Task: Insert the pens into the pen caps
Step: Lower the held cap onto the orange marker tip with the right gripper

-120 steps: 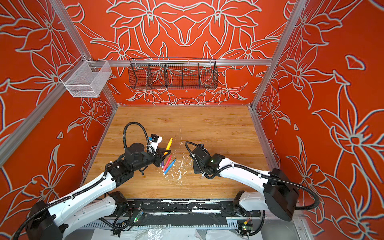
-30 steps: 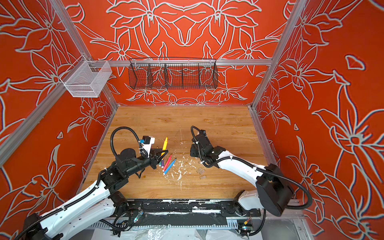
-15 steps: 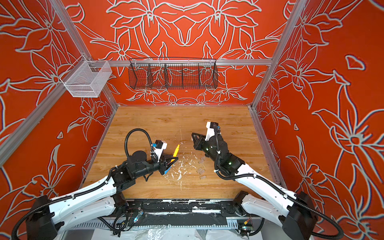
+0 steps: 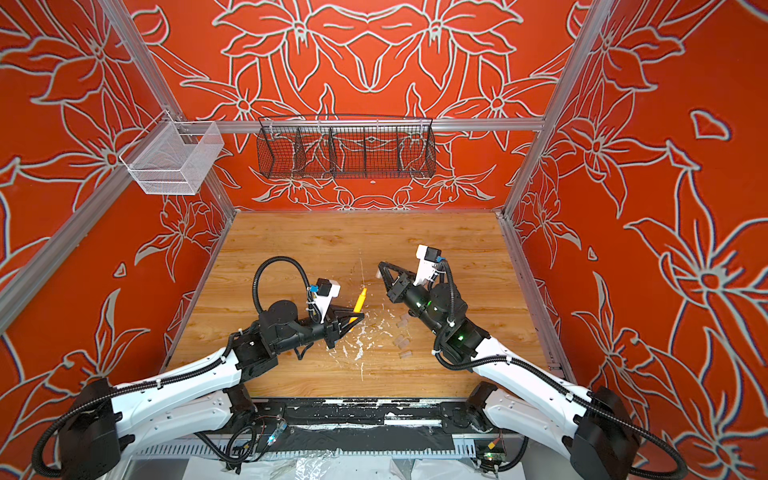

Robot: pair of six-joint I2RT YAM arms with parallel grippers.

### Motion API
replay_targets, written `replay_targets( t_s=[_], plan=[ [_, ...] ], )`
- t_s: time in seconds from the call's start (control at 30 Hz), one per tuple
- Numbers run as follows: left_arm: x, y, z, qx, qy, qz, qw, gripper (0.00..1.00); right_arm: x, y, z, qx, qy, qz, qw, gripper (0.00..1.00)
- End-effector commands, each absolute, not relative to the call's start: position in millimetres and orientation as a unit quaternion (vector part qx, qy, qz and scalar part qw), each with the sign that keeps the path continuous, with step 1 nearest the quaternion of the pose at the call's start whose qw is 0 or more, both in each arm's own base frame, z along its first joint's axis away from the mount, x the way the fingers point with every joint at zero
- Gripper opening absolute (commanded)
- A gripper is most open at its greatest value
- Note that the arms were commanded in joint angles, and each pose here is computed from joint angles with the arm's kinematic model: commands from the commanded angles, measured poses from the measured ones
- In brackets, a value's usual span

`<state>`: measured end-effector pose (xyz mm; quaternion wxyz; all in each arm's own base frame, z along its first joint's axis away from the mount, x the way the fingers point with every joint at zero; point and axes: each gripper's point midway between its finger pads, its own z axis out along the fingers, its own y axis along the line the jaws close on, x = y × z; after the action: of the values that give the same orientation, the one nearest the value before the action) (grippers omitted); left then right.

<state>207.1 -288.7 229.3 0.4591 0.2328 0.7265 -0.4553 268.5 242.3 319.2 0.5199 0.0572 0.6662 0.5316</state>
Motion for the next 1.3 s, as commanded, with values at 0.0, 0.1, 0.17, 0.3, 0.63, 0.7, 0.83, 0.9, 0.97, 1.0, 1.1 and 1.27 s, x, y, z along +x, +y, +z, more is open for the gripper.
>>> replay_targets(
  t_s=[0.0,0.1,0.17,0.3,0.63,0.7,0.83,0.9,0.97,1.0,1.1,1.27],
  plan=[
    [205.6,-296.0,259.1,0.237,0.694,-0.481,0.480,0.00,259.1,245.9,335.0,0.048,0.630,0.572,0.523,0.01],
    [209.4,-301.6,250.8,0.238,0.704,-0.477,0.468,0.00,258.0,248.3,332.7,0.045,0.632,0.575,0.518,0.01],
    [209.6,-303.2,251.9,0.240,0.703,-0.479,0.468,0.00,257.2,249.3,331.5,0.042,0.632,0.577,0.515,0.00],
    [210.6,-304.8,252.4,0.239,0.703,-0.480,0.467,0.00,257.0,249.1,324.9,0.042,0.638,0.573,0.513,0.00],
    [211.0,-305.9,252.2,0.239,0.704,-0.480,0.466,0.00,256.8,252.5,306.7,0.045,0.650,0.573,0.496,0.00],
    [210.8,-307.2,252.6,0.241,0.703,-0.481,0.465,0.00,256.2,255.1,305.8,0.041,0.650,0.577,0.493,0.00],
    [211.2,-308.1,251.0,0.241,0.704,-0.481,0.463,0.00,255.5,253.7,308.0,0.040,0.647,0.577,0.497,0.00],
    [210.9,-307.8,250.3,0.241,0.706,-0.480,0.462,0.00,255.0,252.1,312.0,0.040,0.644,0.577,0.501,0.00],
    [210.4,-307.3,251.0,0.242,0.705,-0.480,0.463,0.00,253.7,251.1,316.6,0.037,0.640,0.577,0.505,0.00],
    [210.5,-307.0,250.8,0.242,0.705,-0.479,0.463,0.00,253.4,250.5,318.1,0.035,0.640,0.576,0.507,0.00],
    [210.9,-306.3,250.6,0.241,0.705,-0.478,0.465,0.00,251.3,249.8,324.4,0.033,0.635,0.579,0.510,0.00],
    [210.9,-305.8,251.1,0.240,0.705,-0.478,0.466,0.00,249.3,253.7,318.9,0.032,0.639,0.584,0.500,0.00]
  ],
)
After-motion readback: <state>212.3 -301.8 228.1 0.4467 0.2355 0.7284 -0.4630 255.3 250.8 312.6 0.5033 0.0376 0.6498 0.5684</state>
